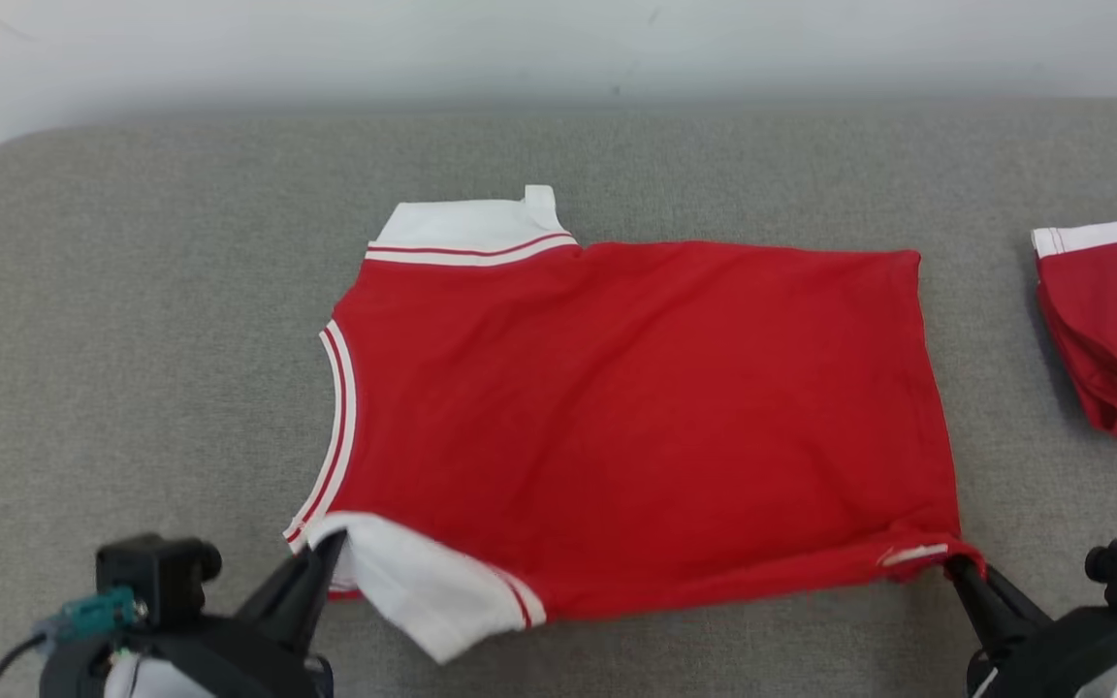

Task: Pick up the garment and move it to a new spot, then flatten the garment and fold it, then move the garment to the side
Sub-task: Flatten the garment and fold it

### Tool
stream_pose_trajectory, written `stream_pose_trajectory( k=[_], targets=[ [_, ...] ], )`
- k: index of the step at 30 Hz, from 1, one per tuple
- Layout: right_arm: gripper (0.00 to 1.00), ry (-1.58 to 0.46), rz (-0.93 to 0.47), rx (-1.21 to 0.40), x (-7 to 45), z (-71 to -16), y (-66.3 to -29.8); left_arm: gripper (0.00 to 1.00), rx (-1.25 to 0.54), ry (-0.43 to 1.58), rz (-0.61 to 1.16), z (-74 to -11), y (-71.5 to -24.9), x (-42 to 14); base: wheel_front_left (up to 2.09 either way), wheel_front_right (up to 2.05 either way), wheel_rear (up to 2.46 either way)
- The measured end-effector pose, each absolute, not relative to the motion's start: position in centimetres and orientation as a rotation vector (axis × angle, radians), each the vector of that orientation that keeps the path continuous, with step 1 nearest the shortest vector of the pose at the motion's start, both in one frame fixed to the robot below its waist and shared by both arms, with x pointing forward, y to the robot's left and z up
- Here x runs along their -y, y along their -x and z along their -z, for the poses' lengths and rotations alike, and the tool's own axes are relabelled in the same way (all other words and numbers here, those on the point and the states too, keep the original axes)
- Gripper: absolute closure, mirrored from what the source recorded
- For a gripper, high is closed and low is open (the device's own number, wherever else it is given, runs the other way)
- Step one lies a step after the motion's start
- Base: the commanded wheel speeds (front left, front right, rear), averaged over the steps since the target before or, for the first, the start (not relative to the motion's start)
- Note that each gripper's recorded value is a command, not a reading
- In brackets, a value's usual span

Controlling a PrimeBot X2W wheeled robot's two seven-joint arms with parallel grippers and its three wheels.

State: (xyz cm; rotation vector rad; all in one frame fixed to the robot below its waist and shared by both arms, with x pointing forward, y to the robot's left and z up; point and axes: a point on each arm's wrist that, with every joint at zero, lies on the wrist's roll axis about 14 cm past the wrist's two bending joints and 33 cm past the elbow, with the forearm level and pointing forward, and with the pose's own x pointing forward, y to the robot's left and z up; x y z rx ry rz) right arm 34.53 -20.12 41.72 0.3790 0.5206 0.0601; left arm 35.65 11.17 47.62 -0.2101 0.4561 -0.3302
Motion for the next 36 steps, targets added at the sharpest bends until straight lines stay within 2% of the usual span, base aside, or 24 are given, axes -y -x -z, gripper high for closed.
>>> stream_pose_trajectory(
  k=[10, 21, 22, 23, 24, 36],
  targets=[
    [1.00, -0.387, -0.066, -0.552, 20.1, -39.6, -38.3, 1.00, -0.430, 0.219, 0.366, -46.4, -41.9, -10.0, 0.00, 0.00, 0.00],
    [1.00, -0.385, -0.095, -0.563, 19.4, -37.5, -41.1, 1.00, -0.470, 0.268, 0.356, -43.1, -45.8, -9.1, 0.00, 0.00, 0.00],
    [0.68, -0.386, -0.098, -0.558, 19.3, -37.4, -41.2, 1.00, -0.476, 0.276, 0.351, -42.7, -45.9, -9.1, 0.00, 0.00, 0.00],
    [0.00, -0.397, -0.099, -0.556, 19.3, -37.4, -41.2, 0.52, -0.482, 0.282, 0.351, -42.5, -45.9, -9.0, 0.00, 0.00, 0.00],
    [0.00, -0.402, -0.099, -0.552, 19.2, -37.4, -41.2, 0.00, -0.475, 0.287, 0.345, -42.4, -46.1, -9.0, 0.00, 0.00, 0.00],
    [0.00, -0.336, -0.045, -0.364, 21.0, -40.1, -39.3, 0.00, -0.187, 0.273, 0.154, -45.9, -46.9, -12.8, 0.00, 0.00, 0.00]
  ],
)
